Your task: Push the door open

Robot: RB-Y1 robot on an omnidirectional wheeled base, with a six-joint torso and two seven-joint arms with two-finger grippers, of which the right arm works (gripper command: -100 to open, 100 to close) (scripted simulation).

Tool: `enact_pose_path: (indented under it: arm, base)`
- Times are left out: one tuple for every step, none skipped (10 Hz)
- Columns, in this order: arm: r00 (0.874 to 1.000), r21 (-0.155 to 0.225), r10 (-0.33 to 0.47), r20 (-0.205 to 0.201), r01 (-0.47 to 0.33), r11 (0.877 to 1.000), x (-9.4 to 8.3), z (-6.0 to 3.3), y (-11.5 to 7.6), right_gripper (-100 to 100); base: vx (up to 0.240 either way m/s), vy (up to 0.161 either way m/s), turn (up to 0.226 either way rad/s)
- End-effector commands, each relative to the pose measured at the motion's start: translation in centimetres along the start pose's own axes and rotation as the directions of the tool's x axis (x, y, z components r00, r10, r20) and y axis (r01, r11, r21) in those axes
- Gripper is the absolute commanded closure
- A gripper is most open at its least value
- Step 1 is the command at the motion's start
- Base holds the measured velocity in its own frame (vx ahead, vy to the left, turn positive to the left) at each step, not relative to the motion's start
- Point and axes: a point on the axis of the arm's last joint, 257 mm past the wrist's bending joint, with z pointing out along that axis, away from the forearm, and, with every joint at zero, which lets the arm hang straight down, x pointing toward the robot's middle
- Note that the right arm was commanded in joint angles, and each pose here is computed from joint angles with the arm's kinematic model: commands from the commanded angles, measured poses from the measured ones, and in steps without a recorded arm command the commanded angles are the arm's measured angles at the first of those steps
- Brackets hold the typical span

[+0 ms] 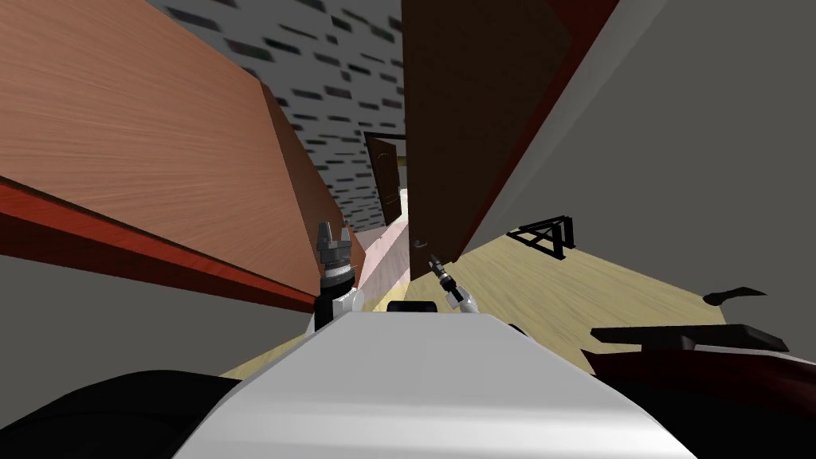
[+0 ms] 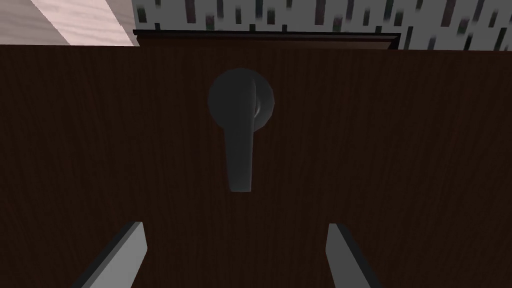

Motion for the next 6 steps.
enact_pose_path:
  arm:
    - [1.000,0.000,0.001,0.006,-0.001,1.000,0.08,0.07,-0.07,-100]
    - [1.000,0.001,0.001,0.008,-0.001,1.000,0.10,0.09,-0.09,-100]
    - [1.000,0.001,0.001,0.012,-0.002,1.000,0.16,0.13,-0.13,-100]
    - [1.000,0.001,0.002,0.016,-0.002,1.000,0.22,0.18,-0.18,-100]
    - [1.000,0.002,0.003,0.020,-0.003,1.000,0.28,0.23,-0.23,-100]
    - [1.000,0.002,0.003,0.024,-0.003,1.000,0.33,0.27,-0.28,-100]
  base:
    - [0.110,0.026,0.036]
    - [0.205,0.047,0.037]
    - [0.203,0.055,0.038]
    - [0.196,0.064,0.036]
    - [0.193,0.059,0.041]
    - [0.198,0.073,0.039]
